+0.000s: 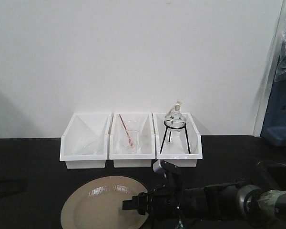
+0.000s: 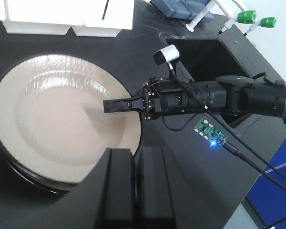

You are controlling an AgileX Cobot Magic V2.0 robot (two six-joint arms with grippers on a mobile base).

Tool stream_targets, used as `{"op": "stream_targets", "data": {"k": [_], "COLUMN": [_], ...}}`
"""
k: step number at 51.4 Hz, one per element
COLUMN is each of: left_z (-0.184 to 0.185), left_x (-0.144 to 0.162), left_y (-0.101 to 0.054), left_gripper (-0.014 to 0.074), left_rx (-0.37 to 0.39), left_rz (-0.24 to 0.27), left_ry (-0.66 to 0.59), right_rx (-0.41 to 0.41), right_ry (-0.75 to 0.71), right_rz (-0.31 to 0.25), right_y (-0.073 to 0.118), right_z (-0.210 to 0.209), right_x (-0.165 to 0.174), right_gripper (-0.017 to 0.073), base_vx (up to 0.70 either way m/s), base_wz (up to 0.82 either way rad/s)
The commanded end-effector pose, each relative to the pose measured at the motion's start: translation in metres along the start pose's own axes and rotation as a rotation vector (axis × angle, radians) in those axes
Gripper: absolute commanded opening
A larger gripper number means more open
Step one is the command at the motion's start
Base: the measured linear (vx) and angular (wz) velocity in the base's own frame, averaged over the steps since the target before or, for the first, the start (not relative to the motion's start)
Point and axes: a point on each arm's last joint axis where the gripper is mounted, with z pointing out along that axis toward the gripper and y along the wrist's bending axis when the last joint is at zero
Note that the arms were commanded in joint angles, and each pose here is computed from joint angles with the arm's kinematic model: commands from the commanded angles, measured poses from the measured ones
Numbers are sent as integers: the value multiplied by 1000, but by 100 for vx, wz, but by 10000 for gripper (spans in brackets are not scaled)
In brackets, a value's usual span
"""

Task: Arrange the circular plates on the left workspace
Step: 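Carry the plate over the other plate and lower it on top, then open the right gripper and pull it back from the stacked plates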

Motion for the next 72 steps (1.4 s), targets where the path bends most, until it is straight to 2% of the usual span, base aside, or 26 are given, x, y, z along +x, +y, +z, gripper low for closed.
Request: {"op": "stream_targets", "data": {"k": [1,4,16,21,27,29,33,36,37,38,42,45,49,60,67,72], "left_z": [-6,-6,-5,-5,-5,-5,-6,-6,-7,-7,-9,-10,-13,-25,-32,-38], "left_x": [-12,-12,-12,-12,-12,-11,-9,-7,-5,-5,-4,-3,4,52,84,99], "left_y": [-14,-14,-13,-12,-10,-8,-1,4,10,11,14,14,12,-3,-19,-30], "left_gripper": [164,164,164,164,164,164,162,142,83,62,-10,-6,-1,-1,-1,-1], "left_rx": [42,42,36,30,2,-21,-98,-157,-214,-226,-265,-294,-332,-446,-473,-492], "left_rz": [12,12,15,15,22,30,56,83,93,92,97,110,126,255,354,392], "left_ry": [-76,-76,-73,-75,-74,-65,-42,-16,10,14,21,17,-7,-56,-85,-124], "right_rx": [-27,9,249,343,458,503,614,696,784,798,820,819,807,810,807,805], "right_ry": [-131,-149,-196,-212,-260,-288,-364,-417,-500,-516,-547,-566,-602,-628,-644,-653], "right_rz": [-156,-204,-386,-433,-448,-452,-450,-442,-429,-429,-448,-464,-455,-472,-473,-475], "right_y": [25,27,24,25,29,34,46,56,74,78,91,101,112,119,119,120], "right_z": [-21,-26,-46,-57,-76,-87,-117,-141,-181,-190,-216,-234,-259,-295,-307,-311], "right_x": [-33,-37,-54,-62,-73,-78,-90,-94,-94,-93,-81,-69,-48,8,33,40], "right_gripper": [449,449,449,449,431,400,272,135,-15,-15,-11,-11,-8,-5,-6,-6], "base_vx": [0,0,0,0,0,0,0,0,0,0,0,0,0,0,0,0], "base_wz": [0,0,0,0,0,0,0,0,0,0,0,0,0,0,0,0]}}
